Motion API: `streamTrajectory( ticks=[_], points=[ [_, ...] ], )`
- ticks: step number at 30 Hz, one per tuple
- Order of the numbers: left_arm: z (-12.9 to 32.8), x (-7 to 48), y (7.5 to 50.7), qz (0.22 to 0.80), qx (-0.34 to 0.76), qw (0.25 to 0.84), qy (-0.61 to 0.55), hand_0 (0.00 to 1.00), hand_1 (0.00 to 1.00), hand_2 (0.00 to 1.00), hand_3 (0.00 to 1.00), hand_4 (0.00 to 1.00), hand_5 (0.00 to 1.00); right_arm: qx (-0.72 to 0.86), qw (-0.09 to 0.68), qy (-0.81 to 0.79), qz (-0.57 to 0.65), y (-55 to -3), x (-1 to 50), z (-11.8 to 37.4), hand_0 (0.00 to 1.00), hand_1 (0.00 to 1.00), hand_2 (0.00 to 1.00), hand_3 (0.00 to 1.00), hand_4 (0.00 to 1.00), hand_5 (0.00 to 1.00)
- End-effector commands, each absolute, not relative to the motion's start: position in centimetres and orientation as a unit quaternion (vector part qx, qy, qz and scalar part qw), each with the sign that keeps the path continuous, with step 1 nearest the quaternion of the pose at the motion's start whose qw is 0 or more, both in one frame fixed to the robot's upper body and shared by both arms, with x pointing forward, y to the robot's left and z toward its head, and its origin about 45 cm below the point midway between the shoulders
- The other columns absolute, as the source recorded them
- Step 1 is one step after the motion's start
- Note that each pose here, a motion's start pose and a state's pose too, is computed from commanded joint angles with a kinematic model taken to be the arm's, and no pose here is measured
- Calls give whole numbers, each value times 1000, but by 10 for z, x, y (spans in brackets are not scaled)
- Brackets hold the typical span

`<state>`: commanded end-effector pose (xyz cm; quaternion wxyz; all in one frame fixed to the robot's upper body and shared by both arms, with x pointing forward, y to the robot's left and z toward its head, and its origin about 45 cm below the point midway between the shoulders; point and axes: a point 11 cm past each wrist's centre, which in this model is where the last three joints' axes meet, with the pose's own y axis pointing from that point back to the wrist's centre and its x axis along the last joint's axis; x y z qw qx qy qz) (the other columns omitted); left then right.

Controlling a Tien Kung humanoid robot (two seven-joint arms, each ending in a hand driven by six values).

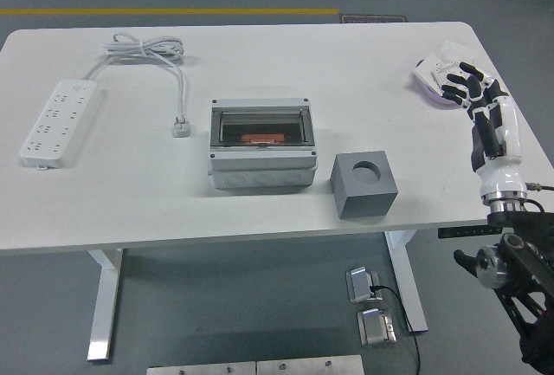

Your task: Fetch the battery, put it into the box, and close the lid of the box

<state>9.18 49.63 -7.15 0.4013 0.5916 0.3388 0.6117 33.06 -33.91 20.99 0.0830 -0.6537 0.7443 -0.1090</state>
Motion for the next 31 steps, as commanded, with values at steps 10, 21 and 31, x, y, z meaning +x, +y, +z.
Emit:
streamTrajectory(
  ticks=[10,21,31],
  points=[
    [-70,93,498,614,591,400,338,639,690,574,565,523,7,-649,80,748,-119,-343,332,214,695,640,656,713,952,722],
    [-72,91,495,614,588,402,340,639,691,575,565,525,7,-645,80,751,-118,-346,330,213,700,641,655,712,942,713],
    [-72,86,497,615,589,396,343,639,692,576,566,527,9,-646,80,749,-121,-343,332,215,702,641,652,711,939,709]
  ],
)
